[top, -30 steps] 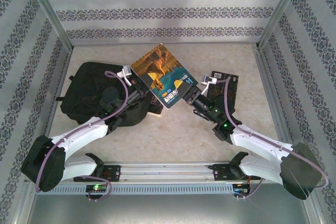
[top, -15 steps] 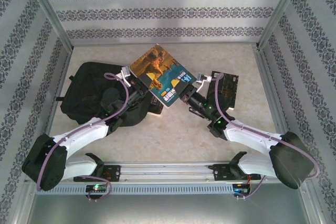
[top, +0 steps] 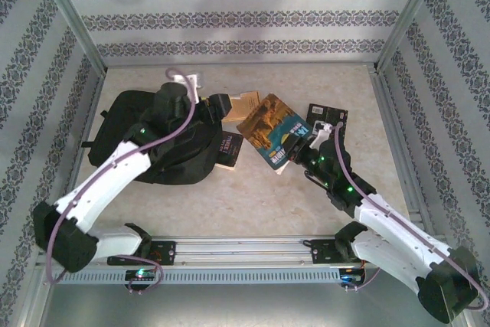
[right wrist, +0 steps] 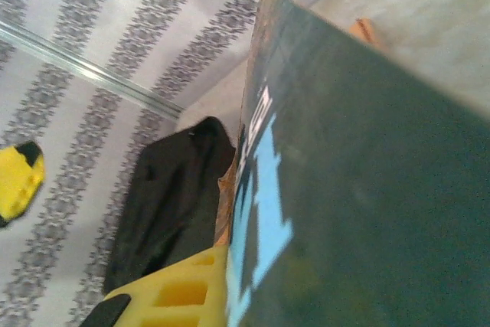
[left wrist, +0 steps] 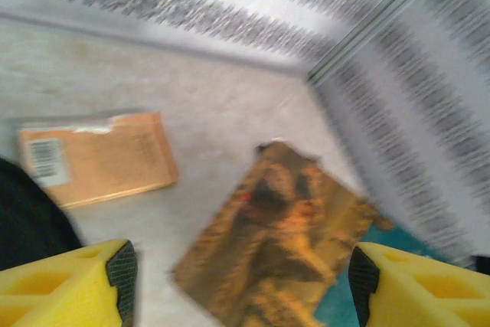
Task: Pack the student bag
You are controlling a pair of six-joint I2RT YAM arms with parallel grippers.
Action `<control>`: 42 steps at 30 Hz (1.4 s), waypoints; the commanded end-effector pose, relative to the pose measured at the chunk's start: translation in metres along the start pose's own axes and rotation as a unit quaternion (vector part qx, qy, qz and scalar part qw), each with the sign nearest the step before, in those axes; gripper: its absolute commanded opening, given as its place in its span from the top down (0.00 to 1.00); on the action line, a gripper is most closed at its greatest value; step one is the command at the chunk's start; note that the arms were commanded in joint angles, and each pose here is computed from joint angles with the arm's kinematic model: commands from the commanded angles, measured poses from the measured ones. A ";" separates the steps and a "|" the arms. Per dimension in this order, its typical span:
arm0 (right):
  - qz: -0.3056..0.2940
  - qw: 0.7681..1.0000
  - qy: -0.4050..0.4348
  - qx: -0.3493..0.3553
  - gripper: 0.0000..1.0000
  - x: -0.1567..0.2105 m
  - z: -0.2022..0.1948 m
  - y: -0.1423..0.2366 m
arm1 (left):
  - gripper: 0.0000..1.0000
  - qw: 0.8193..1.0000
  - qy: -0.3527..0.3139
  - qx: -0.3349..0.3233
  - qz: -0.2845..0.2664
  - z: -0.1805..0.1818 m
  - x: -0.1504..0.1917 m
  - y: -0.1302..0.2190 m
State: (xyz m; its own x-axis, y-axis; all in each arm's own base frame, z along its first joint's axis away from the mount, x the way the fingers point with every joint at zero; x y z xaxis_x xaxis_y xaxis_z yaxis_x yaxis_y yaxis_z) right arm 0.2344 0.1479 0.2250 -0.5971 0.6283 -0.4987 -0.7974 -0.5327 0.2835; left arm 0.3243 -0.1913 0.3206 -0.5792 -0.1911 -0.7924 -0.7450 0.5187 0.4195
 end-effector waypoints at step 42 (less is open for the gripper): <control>0.103 0.990 0.090 -0.045 1.00 0.011 0.030 -0.008 | 1.00 0.987 -0.054 0.022 0.149 -0.002 0.050 0.023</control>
State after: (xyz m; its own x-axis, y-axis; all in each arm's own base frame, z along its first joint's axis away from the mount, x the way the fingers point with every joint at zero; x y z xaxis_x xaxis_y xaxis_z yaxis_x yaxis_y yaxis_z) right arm 0.2295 0.1602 0.1916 -0.7704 0.4400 -0.4614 -0.6323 -0.6196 0.4650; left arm 0.2799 -0.1724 0.2693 -0.7582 0.1481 -0.6349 -0.5305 0.4260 0.7329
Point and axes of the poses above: each hand's point on the last joint's axis, 136 mm out from that joint toward the fingers, its own y axis back along the fingers, its own z axis along the line the jaws close on, x = y × z, the point moved 5 cm from there along y, back along the fingers, and after that the axes turned 4 degrees about -y, right-handed, at the moved point
